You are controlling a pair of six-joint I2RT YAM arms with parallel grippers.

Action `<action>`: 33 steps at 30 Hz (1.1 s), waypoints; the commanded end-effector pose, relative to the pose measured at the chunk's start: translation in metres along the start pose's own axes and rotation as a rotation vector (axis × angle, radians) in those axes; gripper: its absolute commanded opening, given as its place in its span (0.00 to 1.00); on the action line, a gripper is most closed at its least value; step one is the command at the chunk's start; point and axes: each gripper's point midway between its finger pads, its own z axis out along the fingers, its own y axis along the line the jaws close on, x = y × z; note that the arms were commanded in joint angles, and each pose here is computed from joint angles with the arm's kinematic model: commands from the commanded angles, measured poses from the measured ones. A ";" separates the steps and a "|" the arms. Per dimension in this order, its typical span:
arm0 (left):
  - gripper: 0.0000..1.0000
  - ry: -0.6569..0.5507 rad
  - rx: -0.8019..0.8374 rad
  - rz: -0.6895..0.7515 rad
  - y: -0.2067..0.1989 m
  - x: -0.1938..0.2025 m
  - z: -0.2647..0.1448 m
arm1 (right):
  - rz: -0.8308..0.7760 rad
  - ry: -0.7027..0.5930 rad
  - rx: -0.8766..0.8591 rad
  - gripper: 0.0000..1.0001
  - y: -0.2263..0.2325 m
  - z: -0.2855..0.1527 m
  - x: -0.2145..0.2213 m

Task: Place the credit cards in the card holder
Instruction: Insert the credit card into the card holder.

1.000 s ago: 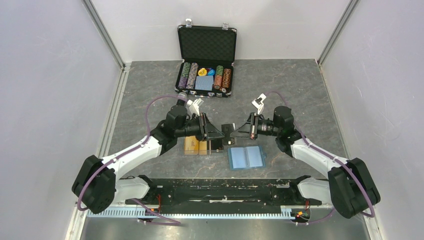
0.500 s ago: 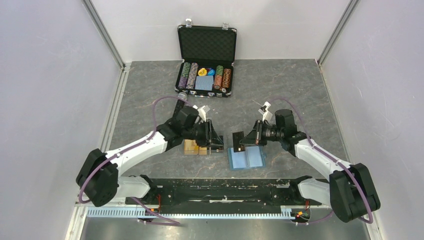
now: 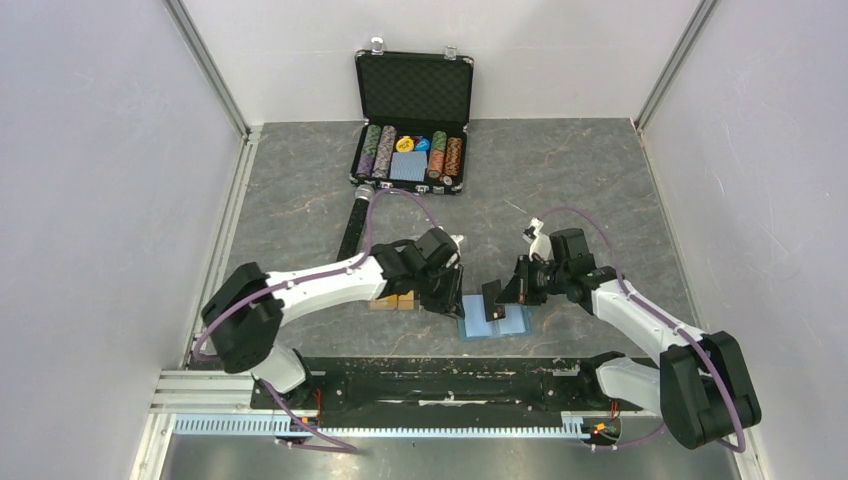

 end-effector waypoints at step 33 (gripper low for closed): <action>0.13 0.167 -0.360 0.144 0.050 0.036 0.061 | 0.057 0.075 0.059 0.00 -0.035 0.006 0.029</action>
